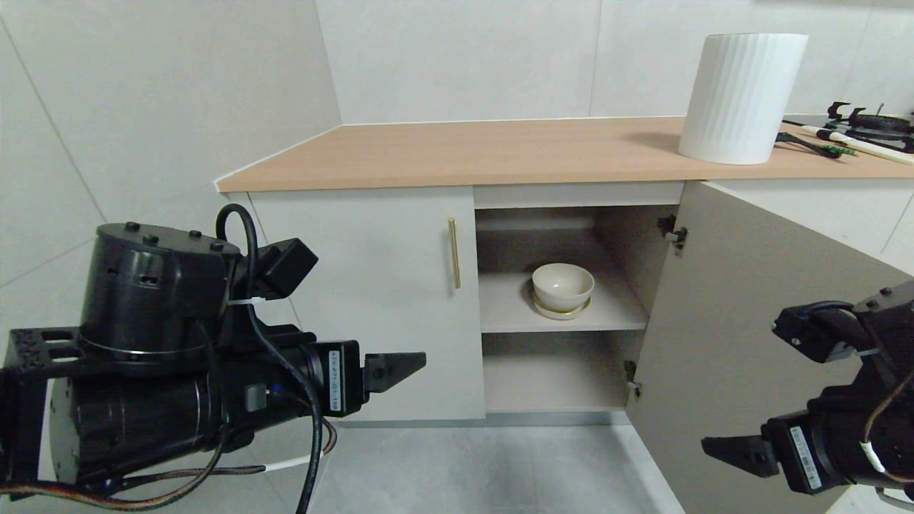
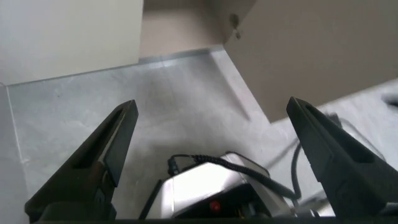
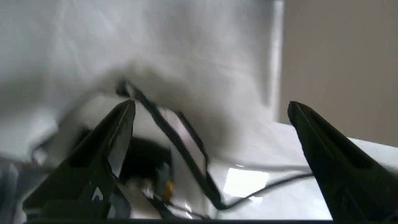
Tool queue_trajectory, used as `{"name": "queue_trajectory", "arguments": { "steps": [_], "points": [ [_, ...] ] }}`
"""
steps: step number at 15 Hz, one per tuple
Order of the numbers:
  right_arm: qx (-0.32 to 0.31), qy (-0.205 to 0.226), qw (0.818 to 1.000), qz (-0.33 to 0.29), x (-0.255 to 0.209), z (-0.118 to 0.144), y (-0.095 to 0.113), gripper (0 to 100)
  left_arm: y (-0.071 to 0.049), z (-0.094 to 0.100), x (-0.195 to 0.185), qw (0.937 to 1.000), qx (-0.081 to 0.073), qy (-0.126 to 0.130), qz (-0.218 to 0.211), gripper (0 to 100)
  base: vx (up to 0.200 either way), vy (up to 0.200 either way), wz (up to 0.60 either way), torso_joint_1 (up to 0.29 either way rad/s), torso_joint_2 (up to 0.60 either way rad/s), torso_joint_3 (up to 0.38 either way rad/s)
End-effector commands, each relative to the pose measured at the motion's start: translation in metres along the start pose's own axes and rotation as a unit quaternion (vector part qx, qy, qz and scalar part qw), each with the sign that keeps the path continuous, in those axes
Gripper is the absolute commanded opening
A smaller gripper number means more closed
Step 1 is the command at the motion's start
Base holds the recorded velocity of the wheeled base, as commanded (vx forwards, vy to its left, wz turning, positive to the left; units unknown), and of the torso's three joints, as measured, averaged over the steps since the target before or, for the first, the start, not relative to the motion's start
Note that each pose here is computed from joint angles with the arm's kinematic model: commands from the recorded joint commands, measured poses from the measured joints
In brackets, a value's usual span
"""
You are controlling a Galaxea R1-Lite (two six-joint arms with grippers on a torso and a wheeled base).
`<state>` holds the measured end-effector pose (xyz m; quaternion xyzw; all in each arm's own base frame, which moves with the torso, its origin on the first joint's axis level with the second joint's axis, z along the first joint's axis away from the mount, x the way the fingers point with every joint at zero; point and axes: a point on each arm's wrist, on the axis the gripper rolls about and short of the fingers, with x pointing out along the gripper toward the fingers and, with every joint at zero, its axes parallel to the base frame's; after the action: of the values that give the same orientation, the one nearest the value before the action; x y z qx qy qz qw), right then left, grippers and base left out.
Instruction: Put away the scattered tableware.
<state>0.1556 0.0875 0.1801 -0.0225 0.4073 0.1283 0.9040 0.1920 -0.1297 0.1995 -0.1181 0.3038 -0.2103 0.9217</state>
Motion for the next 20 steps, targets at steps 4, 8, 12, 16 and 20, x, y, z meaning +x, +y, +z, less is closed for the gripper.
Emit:
{"name": "queue_trajectory", "arguments": {
  "steps": [4,8,12,16,20],
  "points": [
    [-0.025,0.019,0.999,-0.006,-0.030,-0.007,-0.006,100,0.000,0.000,0.001,1.0000,0.000,0.002,0.001,100,0.000,-0.200,0.00,0.006,0.00,0.002],
    [-0.029,0.073,0.996,-0.035,-0.057,-0.010,-0.019,100,0.000,0.000,0.001,1.0000,-0.001,0.001,0.001,100,0.000,0.000,0.00,0.000,0.00,0.000],
    [-0.005,0.088,0.984,-0.156,-0.072,-0.009,-0.047,100,0.000,0.000,0.001,1.0000,-0.001,0.002,0.001,100,0.000,0.000,0.00,0.000,0.00,0.000],
    [0.061,0.058,0.970,-0.230,-0.081,0.004,-0.076,100,0.000,0.000,0.001,1.0000,-0.001,0.002,0.001,100,0.000,0.000,0.00,0.000,0.00,0.000],
    [0.093,0.034,0.954,-0.282,-0.079,0.011,-0.103,100,0.000,0.000,0.001,1.0000,-0.001,0.002,0.001,100,0.000,0.000,0.00,0.000,0.00,0.000]
  ]
}}
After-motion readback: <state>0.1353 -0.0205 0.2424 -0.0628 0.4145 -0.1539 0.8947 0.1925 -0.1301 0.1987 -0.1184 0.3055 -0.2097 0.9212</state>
